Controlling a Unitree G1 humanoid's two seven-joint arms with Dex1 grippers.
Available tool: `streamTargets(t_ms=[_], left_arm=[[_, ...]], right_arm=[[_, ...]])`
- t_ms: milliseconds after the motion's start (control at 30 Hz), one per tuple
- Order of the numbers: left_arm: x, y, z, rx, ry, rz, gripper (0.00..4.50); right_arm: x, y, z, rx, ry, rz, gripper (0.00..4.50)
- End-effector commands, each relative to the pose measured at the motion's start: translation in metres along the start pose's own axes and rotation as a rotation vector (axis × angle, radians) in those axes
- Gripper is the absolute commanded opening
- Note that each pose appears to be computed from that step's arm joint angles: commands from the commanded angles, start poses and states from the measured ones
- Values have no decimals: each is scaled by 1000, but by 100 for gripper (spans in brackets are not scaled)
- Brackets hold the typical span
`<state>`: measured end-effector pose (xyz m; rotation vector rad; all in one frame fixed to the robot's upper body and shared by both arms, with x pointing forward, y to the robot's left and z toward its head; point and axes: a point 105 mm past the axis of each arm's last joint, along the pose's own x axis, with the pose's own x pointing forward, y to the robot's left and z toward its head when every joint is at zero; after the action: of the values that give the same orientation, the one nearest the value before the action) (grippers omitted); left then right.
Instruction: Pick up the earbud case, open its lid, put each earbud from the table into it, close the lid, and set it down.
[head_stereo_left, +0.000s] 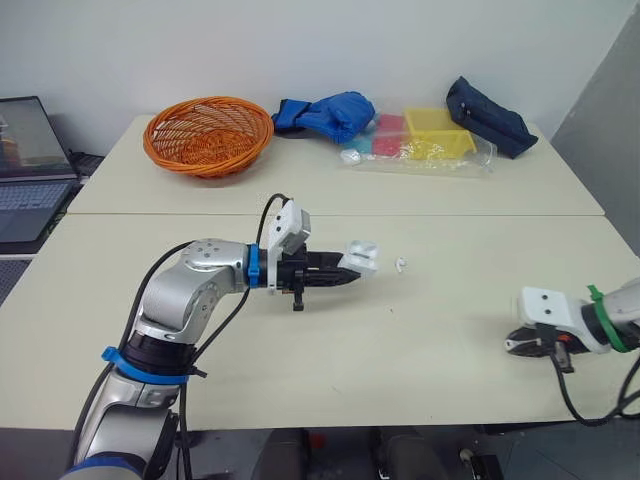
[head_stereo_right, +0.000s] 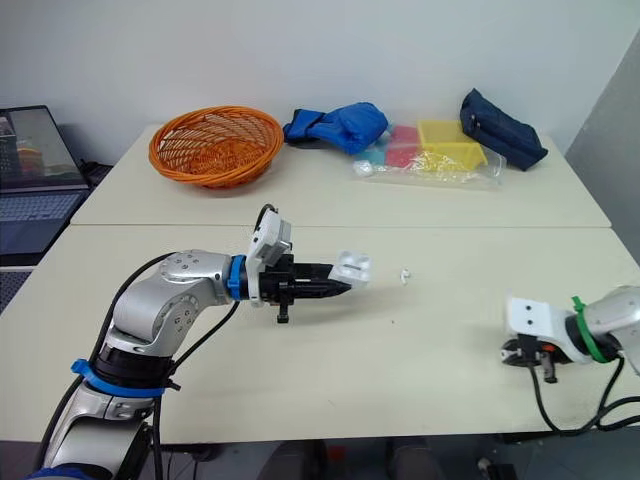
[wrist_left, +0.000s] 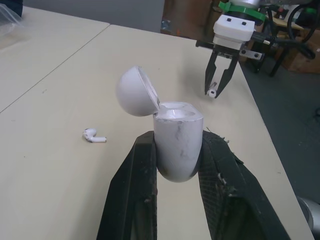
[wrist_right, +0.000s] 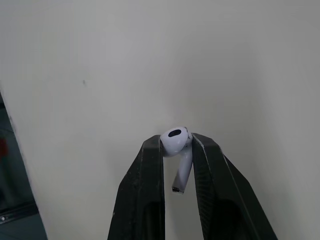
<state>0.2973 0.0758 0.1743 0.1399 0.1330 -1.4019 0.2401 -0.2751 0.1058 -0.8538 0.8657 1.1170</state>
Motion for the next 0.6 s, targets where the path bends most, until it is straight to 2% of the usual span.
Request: streamTargets(t_ms=[33, 133, 267, 600], left_arm=[[0, -7, 12, 36, -32, -14, 74], [1, -7, 12, 33, -30, -15, 74], [-1, -7, 11, 27, -25, -14, 74], [1, -13, 7, 2, -21, -21, 74]], right_arm=[[-15, -9, -26, -54, 84, -47, 42], [-14, -9, -51, -119, 173, -39, 42], [-17, -9, -69, -129, 217, -26, 42], [-22, -7, -79, -116, 225, 2, 42]])
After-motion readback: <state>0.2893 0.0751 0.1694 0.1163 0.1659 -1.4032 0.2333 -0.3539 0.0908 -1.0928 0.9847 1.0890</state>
